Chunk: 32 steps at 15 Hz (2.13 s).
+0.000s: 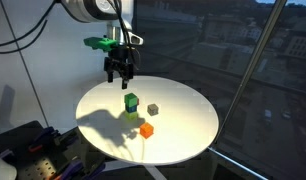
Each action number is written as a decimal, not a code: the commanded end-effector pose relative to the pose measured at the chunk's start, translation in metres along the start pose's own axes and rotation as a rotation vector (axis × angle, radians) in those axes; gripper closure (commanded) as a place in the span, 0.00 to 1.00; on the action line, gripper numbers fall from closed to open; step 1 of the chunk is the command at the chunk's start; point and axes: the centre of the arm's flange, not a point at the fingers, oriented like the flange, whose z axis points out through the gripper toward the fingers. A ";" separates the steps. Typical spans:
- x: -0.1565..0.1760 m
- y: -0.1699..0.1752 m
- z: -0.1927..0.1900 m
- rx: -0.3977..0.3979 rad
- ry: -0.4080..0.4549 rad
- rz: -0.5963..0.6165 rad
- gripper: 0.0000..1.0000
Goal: Pick up the green block and put it on the table
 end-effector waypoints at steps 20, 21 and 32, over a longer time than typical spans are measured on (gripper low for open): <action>0.069 -0.012 -0.012 0.063 0.219 0.035 0.00; 0.075 -0.013 -0.011 0.069 0.228 0.046 0.00; 0.116 -0.034 0.009 0.079 0.233 0.222 0.00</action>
